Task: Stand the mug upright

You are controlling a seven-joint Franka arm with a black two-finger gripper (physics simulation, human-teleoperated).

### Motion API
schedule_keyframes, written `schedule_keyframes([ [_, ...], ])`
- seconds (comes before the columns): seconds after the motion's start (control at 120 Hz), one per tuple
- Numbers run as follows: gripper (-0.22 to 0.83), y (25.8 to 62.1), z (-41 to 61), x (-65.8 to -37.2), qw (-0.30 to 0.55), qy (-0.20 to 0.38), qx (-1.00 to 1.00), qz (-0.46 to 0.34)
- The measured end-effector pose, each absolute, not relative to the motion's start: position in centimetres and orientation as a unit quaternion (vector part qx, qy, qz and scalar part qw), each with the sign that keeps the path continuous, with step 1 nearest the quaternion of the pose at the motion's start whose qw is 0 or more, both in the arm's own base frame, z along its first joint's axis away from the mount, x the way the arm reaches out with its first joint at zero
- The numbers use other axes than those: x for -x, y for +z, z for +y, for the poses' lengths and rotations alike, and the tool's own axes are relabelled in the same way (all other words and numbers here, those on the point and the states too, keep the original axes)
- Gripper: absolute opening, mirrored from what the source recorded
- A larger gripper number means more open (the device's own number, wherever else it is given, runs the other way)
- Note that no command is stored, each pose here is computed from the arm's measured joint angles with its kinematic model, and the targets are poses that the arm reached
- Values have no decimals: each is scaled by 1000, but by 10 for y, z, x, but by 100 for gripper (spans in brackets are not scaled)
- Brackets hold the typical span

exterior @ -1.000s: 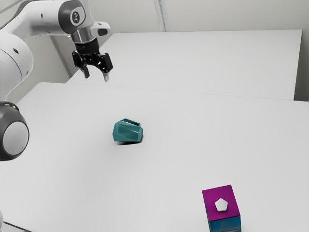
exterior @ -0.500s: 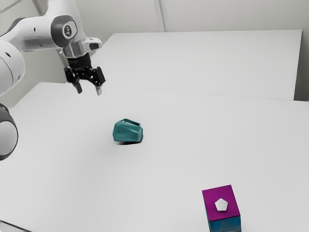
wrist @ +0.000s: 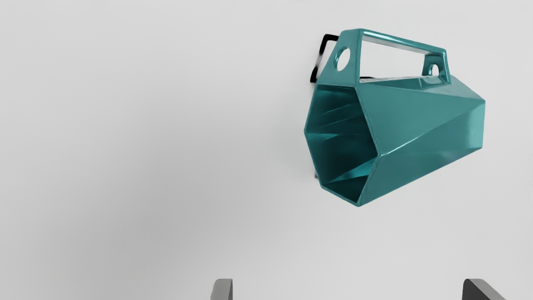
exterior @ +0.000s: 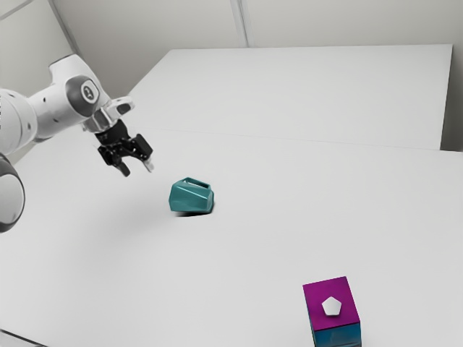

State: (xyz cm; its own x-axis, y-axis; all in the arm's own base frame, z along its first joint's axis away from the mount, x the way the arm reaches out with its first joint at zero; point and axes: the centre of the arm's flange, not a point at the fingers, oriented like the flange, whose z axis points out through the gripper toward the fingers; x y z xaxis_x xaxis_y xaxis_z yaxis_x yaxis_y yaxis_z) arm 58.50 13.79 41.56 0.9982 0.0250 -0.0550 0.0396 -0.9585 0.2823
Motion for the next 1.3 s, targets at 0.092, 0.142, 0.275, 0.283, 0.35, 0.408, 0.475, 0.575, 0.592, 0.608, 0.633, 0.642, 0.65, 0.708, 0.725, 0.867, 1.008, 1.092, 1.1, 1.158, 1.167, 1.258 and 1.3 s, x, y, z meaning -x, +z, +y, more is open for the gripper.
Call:
schedule_keyframes([
  [0.092, 61, 399, 142, -582, 164, -5, -986, 14],
  [0.142, 61, 393, 145, -582, 170, 6, -985, 11],
  [0.275, 61, 383, 152, -584, 178, 31, -983, -1],
  [0.283, 61, 382, 153, -584, 179, 32, -983, -1],
  [0.35, 61, 373, 161, -585, 183, 40, -982, -2],
  [0.408, 62, 367, 166, -586, 187, 46, -981, -4],
  [0.475, 62, 356, 167, -588, 195, 50, -980, -7],
  [0.575, 62, 346, 168, -590, 207, 59, -976, -11],
  [0.592, 62, 345, 168, -590, 210, 60, -976, -11],
  [0.608, 62, 344, 168, -590, 212, 62, -975, -12],
  [0.633, 62, 342, 168, -590, 216, 64, -974, -13],
  [0.642, 62, 342, 168, -590, 217, 65, -974, -13],
  [0.65, 62, 341, 168, -591, 218, 66, -974, -13],
  [0.708, 62, 340, 169, -591, 227, 74, -971, -14],
  [0.725, 62, 340, 169, -591, 230, 75, -970, -14],
  [0.867, 62, 330, 168, -592, 259, 84, -962, -11],
  [1.008, 62, 324, 163, -591, 285, 89, -954, -11],
  [1.092, 62, 317, 160, -588, 299, 88, -950, -9],
  [1.1, 62, 317, 160, -588, 301, 88, -950, -9],
  [1.158, 62, 314, 158, -588, 310, 89, -947, -9],
  [1.167, 62, 314, 157, -588, 311, 89, -946, -9],
  [1.258, 62, 309, 154, -586, 324, 89, -942, -8],
  [1.3, 62, 305, 153, -586, 330, 88, -940, -6],
])
